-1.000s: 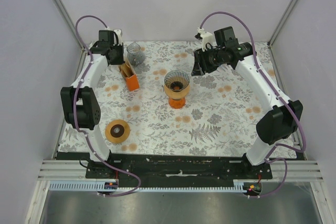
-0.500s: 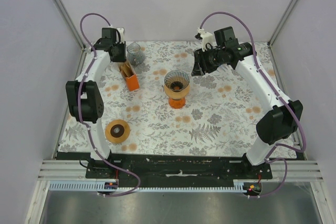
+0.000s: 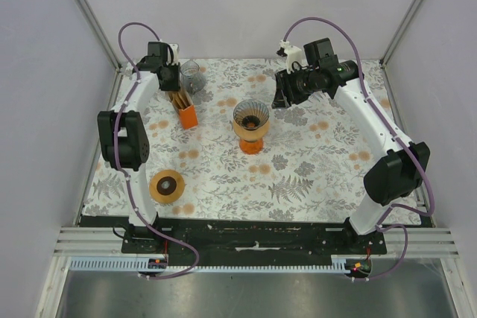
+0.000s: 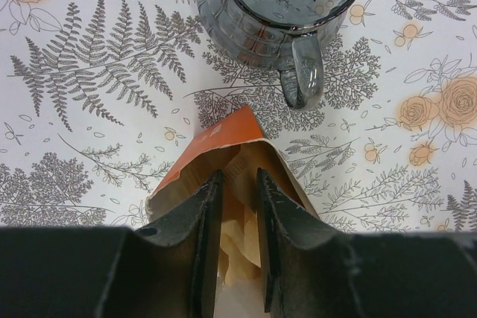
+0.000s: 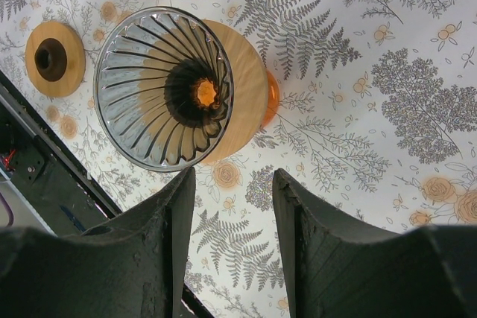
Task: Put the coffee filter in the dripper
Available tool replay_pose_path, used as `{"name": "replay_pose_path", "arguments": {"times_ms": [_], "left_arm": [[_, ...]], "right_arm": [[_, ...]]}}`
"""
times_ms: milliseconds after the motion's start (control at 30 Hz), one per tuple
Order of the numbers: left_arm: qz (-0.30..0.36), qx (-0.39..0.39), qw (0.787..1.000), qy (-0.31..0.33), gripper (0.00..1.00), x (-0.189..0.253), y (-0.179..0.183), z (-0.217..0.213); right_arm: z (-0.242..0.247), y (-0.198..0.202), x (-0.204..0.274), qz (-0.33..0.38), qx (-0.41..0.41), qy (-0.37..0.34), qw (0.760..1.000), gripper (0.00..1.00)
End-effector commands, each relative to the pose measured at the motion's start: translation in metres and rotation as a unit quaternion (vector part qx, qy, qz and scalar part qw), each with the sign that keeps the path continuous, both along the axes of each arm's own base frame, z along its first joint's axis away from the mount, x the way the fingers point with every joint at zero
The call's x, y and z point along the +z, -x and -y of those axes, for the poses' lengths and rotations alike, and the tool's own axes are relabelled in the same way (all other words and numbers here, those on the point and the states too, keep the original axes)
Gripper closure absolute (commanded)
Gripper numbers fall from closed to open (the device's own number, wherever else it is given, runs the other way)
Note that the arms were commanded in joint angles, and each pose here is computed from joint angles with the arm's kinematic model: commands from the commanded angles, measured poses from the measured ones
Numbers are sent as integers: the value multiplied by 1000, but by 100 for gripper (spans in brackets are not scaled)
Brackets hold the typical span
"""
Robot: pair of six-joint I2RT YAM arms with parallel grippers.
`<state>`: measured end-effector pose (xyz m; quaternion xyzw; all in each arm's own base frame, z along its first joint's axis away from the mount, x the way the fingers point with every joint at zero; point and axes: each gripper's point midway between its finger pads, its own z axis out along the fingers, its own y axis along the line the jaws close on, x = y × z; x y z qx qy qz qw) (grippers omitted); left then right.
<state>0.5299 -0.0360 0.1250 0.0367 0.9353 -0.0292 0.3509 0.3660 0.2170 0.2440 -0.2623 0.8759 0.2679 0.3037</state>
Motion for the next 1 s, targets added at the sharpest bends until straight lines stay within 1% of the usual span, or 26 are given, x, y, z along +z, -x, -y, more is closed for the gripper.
{"name": "replay_pose_path", "arguments": {"times_ms": [0,167,200,233,300,333,367,500,733,967], "left_arm": [[9,-2,1000,2,68,4,-8,0],[5,1,1000,27,68,2,-9,9],[2,-1,1000,30,70,0,-8,10],[2,-3,999,34,73,0,-8,12],[0,-4,999,40,84,1,-7,13],[2,-3,999,41,94,3,-7,14],[5,-2,999,42,98,8,-6,14],[27,0,999,39,98,30,-4,11],[77,-6,996,39,98,83,11,8],[115,-19,992,44,98,132,33,9]], "right_arm": [[1,5,16,22,9,-9,1000,47],[0,5,13,21,13,-7,1000,47],[1,5,13,21,12,-7,1000,47],[1,5,13,20,13,-7,1000,47],[0,6,13,20,13,-7,1000,47],[1,5,13,21,13,-6,1000,47],[1,5,11,19,13,-5,1000,47],[1,6,14,23,14,-5,1000,47],[3,8,23,36,13,-6,999,47],[6,7,43,65,14,-6,998,47]]}}
